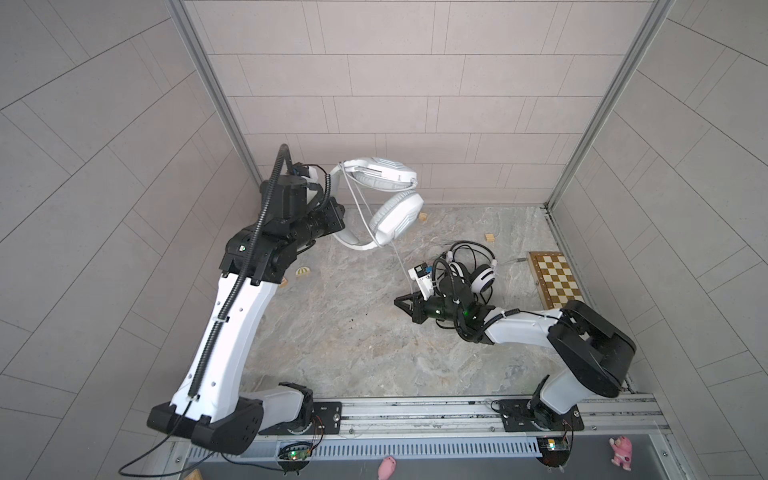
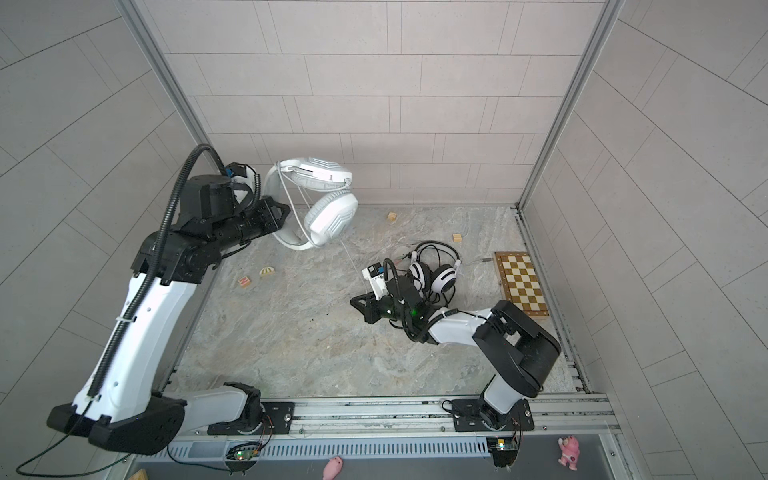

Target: Wrap the headphones

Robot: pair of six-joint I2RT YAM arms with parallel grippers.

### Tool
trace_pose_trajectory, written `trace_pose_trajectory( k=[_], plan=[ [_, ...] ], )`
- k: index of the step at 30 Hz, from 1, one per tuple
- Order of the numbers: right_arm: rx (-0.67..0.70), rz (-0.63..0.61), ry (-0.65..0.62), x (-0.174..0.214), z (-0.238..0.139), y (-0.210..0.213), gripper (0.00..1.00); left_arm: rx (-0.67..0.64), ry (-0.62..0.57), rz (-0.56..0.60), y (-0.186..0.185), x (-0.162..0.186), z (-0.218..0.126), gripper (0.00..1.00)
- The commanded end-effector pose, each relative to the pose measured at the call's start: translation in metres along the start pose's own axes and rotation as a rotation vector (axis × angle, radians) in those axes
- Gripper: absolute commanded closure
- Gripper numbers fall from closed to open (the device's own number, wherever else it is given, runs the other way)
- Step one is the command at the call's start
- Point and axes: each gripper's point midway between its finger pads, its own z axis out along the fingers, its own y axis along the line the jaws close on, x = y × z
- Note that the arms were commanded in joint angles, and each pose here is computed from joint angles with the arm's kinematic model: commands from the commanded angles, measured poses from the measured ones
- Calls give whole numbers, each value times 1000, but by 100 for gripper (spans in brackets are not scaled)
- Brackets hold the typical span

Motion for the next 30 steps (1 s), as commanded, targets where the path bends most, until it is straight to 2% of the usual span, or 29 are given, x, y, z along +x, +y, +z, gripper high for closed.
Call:
trace_pose_trajectory(
  k=[1,3,6,13,20,24,27,30],
  plan=[
    [88,-113,47,13,-18,9,92,-1,-108,-120,6,-32,7,100],
    [130,-198,89,20,-31,19,98,-52,-121,-124,21,-37,12,100],
    [194,-306,135,27,-53,31,99,-115,-144,-128,43,-43,18,100],
    [277,-375,92,6,-106,37,100,-141,-111,-144,64,-40,33,100],
    [247,-430,92,-9,-128,64,100,-190,-123,-149,79,-41,40,100],
    [229,-487,108,-18,-140,85,100,-269,-141,-151,98,-37,45,100],
    [208,-529,99,-29,-146,103,100,-331,-127,-163,114,-25,57,100],
    [211,-590,94,-46,-153,120,100,-367,-67,-95,113,-4,76,100]
  ],
)
